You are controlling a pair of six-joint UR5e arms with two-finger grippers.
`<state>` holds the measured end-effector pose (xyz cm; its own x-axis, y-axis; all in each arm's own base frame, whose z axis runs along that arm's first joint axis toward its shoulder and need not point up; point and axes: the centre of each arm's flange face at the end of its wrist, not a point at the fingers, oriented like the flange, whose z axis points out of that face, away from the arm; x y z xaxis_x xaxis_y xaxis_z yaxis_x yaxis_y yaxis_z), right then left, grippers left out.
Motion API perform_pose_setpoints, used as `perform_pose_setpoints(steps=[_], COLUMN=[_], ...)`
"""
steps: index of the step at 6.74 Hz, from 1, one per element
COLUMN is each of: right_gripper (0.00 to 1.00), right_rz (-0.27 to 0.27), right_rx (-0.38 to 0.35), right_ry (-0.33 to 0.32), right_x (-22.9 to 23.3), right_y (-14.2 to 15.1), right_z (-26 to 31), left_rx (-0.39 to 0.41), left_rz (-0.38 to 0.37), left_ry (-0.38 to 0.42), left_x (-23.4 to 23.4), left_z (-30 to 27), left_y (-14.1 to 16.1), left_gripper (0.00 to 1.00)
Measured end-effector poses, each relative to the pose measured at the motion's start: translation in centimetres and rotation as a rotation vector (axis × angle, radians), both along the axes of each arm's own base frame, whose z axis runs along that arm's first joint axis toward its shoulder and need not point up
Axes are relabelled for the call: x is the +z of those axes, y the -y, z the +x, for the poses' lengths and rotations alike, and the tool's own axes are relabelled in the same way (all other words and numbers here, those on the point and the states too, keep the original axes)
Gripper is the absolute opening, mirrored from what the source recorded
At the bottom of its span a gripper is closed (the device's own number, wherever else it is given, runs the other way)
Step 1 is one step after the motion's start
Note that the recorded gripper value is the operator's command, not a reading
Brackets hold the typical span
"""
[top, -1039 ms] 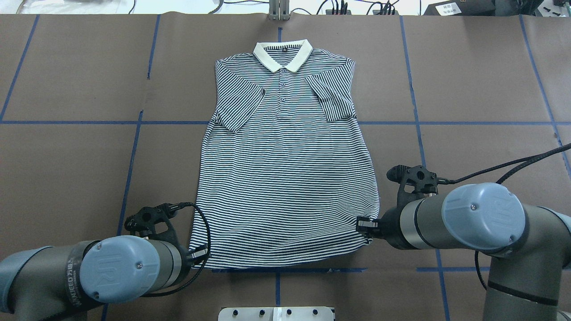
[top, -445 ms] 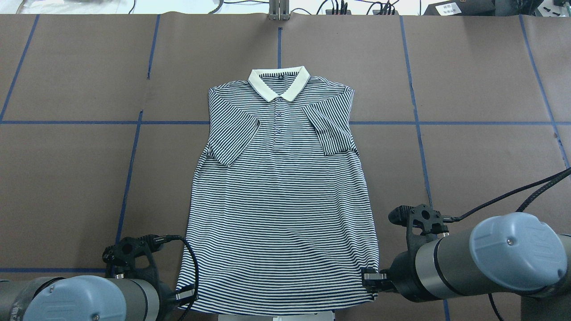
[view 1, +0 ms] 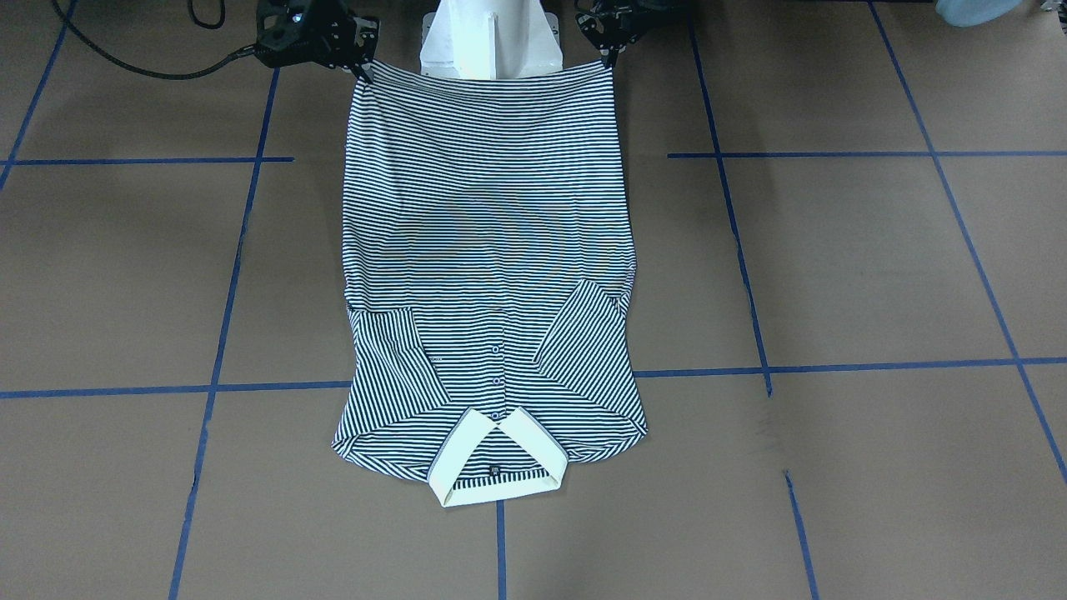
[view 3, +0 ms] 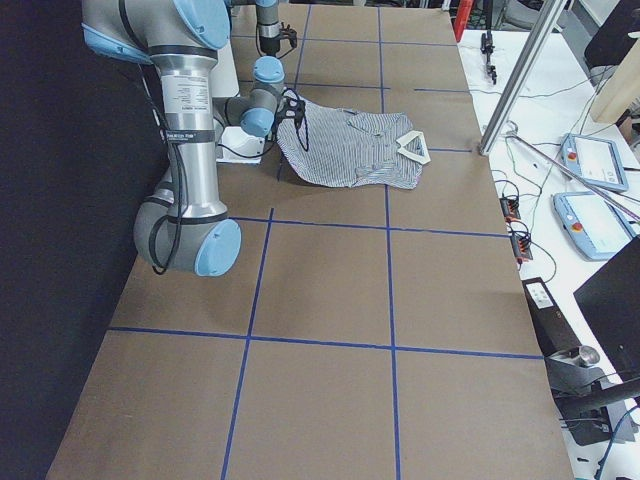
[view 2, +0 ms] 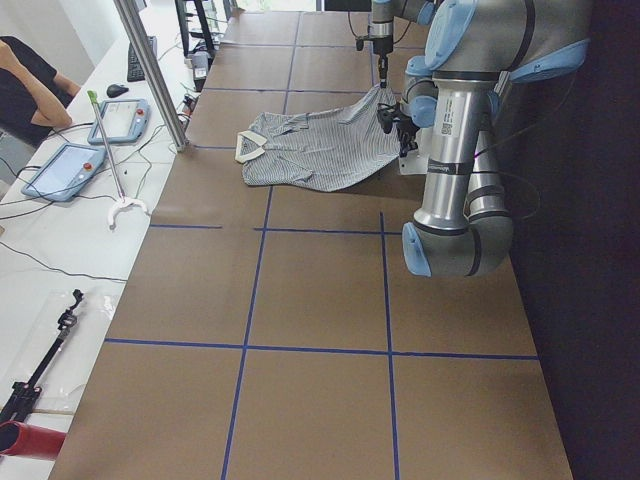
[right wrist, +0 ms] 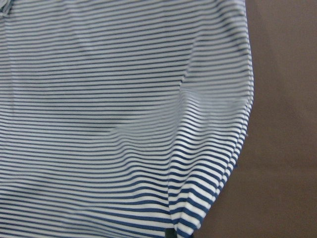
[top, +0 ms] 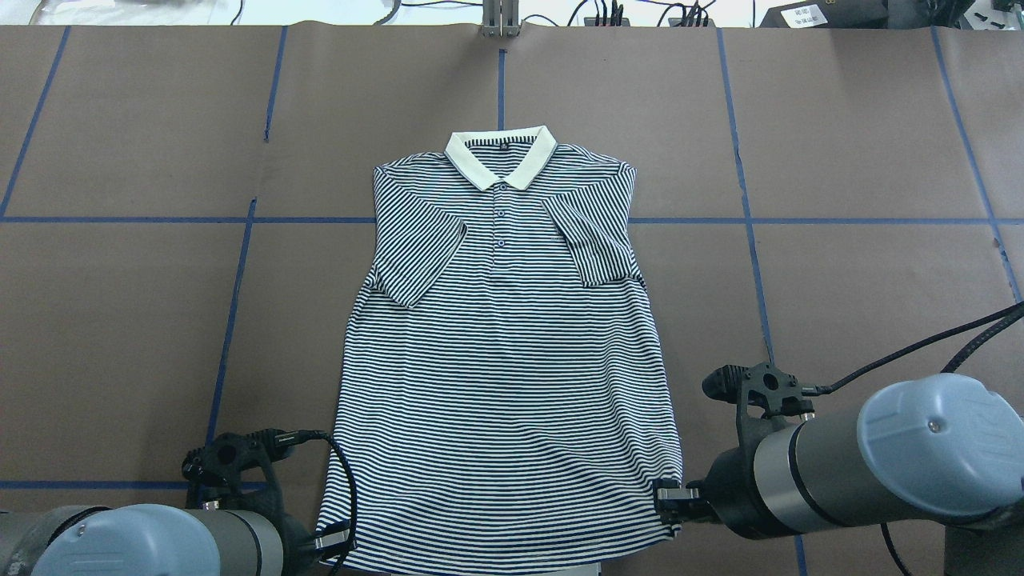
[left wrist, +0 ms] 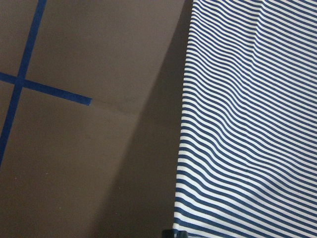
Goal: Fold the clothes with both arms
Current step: 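Lift the hem with both grippers and fold it toward the collar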
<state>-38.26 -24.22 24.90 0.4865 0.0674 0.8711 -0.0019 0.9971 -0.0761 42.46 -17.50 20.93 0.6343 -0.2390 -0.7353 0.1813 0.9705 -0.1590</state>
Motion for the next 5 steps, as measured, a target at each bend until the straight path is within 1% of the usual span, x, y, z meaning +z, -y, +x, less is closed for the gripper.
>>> perform_pose_setpoints(steps=[1, 2, 3, 5], right_gripper=[0.00, 0.00, 0.00, 0.00], right_rz=[0.074, 0.144, 0.191, 0.235], right_rx=[0.041, 0.077, 0.116, 0.182], right_ry=[-0.017, -0.054, -0.092, -0.172], right_x=[0.5, 1.4, 2.1, 3.4], right_y=[3.8, 8.2, 13.0, 22.2], right_z=[0.0, -0.2, -0.5, -0.2], left_rx=[-0.024, -0.057, -0.090, -0.163], left_rz=[0.071, 0.141, 0.195, 0.252], left_ry=[-0.008, 0.006, 0.027, 0.040], left_x=[-0.5, -0.1, 0.8, 2.4], left_z=[-1.0, -2.0, -2.3, -1.8], left_y=[3.6, 7.8, 12.0, 19.2], left_gripper=[0.00, 0.00, 0.00, 0.00])
